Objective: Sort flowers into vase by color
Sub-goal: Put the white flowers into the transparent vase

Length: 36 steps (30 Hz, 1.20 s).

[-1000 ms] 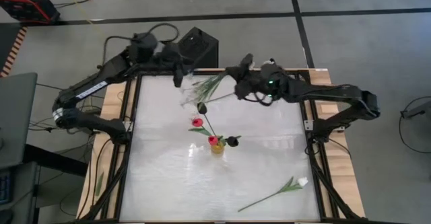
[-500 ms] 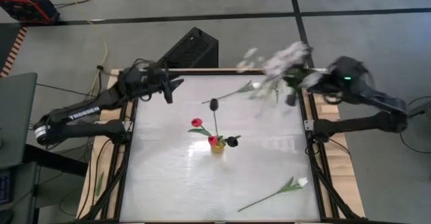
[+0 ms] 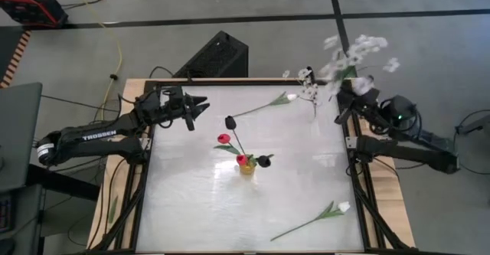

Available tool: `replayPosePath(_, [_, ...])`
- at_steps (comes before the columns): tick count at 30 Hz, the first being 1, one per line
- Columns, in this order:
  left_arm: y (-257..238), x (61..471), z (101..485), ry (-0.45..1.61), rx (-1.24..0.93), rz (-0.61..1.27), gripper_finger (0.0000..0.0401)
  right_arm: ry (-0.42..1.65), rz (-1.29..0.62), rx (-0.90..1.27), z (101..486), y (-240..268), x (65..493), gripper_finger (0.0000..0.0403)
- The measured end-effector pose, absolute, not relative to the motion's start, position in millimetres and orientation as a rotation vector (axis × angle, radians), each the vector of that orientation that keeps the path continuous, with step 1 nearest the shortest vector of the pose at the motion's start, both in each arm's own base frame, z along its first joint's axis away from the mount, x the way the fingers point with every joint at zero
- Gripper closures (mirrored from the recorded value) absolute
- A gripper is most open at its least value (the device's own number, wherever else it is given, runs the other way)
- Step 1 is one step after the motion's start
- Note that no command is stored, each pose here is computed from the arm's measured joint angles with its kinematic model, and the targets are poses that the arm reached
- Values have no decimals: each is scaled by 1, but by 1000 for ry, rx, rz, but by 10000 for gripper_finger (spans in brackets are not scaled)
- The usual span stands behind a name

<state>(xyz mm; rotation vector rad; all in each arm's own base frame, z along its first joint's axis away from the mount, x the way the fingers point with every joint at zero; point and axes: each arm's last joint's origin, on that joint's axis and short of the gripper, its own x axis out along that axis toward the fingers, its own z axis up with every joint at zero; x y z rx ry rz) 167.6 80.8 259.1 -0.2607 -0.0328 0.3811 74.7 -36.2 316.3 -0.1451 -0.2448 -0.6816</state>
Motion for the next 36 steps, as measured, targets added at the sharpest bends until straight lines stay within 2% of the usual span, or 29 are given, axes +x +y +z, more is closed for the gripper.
replayPosePath(6, [74,171,259,-25,-253,339,259,-417,-813,-20,273,-44,69,369])
replayPosePath(15, [69,173,259,-23,-247,325,259,-409,-947,32,221,-61,76,369])
replayPosePath(24, [68,173,258,-18,-247,339,260,-413,-986,110,198,-69,76,369])
replayPosePath(36, [66,174,258,-20,-255,352,260,-451,-996,110,201,-75,80,369])
